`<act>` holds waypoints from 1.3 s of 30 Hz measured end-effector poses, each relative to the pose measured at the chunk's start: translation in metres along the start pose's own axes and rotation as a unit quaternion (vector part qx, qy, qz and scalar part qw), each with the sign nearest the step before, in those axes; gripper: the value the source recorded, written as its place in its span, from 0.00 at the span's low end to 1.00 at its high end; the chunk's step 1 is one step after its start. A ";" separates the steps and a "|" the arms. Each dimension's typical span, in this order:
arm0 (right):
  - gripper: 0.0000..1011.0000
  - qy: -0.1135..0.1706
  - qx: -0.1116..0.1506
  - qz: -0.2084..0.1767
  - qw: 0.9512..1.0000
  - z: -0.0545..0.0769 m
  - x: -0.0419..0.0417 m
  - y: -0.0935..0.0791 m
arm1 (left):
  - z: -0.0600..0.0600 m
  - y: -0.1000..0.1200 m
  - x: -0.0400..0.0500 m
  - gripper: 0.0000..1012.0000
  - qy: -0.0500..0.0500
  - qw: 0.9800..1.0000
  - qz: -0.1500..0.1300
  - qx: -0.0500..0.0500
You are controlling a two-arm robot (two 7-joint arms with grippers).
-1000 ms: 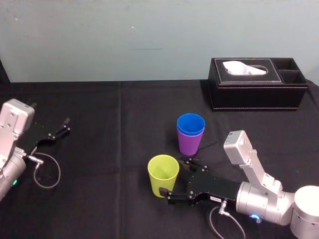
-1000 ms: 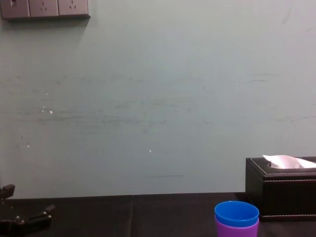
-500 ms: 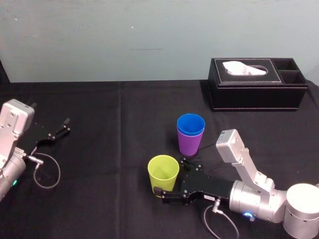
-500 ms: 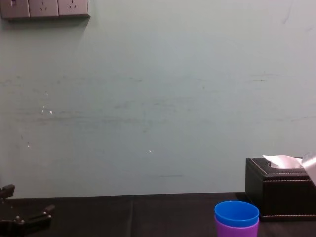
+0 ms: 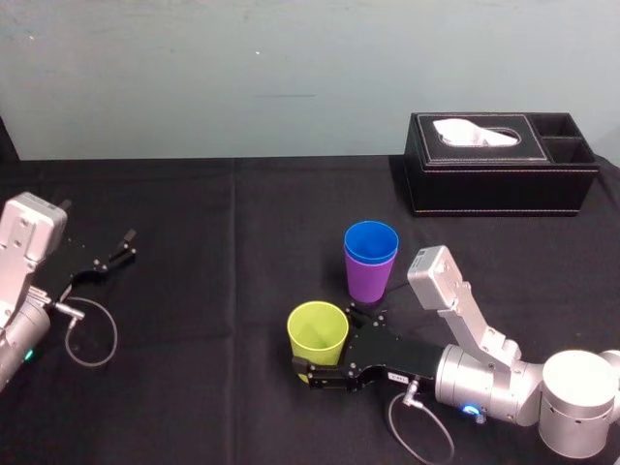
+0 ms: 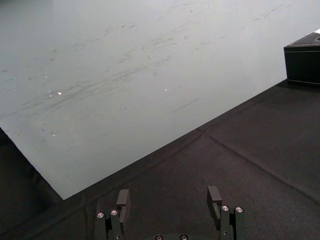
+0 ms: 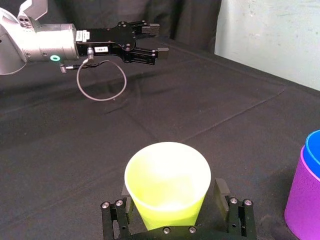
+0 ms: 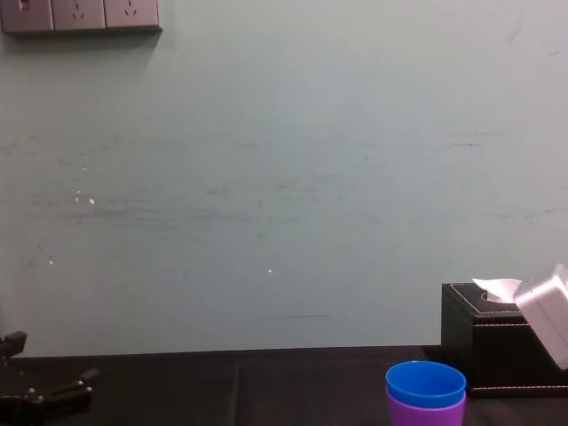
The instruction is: Stack the three plastic cups sequentially using one hand.
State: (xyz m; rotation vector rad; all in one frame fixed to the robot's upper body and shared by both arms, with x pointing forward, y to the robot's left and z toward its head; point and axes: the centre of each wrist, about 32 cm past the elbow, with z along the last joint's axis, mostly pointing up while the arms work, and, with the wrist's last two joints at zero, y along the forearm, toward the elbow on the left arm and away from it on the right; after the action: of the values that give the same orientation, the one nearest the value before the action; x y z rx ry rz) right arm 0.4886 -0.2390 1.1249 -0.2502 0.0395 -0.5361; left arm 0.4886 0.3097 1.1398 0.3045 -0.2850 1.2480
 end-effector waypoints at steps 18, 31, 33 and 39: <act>0.78 -0.001 0.001 0.000 1.000 0.000 -0.0006 -0.001 | 0.000 0.000 0.0000 1.00 0.000 1.000 0.000 0.000; 0.72 -0.001 0.001 0.000 1.000 0.000 -0.0006 -0.001 | 0.000 0.000 0.0000 1.00 0.000 1.000 0.000 0.000; 0.72 -0.001 0.001 0.000 1.000 0.000 -0.0006 -0.001 | 0.000 0.000 0.0000 1.00 0.000 1.000 0.000 0.000; 0.72 -0.004 0.002 -0.001 1.000 0.001 -0.0017 -0.002 | 0.000 0.000 0.0000 1.00 0.000 1.000 0.000 0.000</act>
State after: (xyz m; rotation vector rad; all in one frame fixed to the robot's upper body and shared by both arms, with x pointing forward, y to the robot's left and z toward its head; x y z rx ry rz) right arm 0.4864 -0.2393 1.1267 -0.2492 0.0311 -0.5376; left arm 0.4886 0.3097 1.1398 0.3045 -0.2851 1.2480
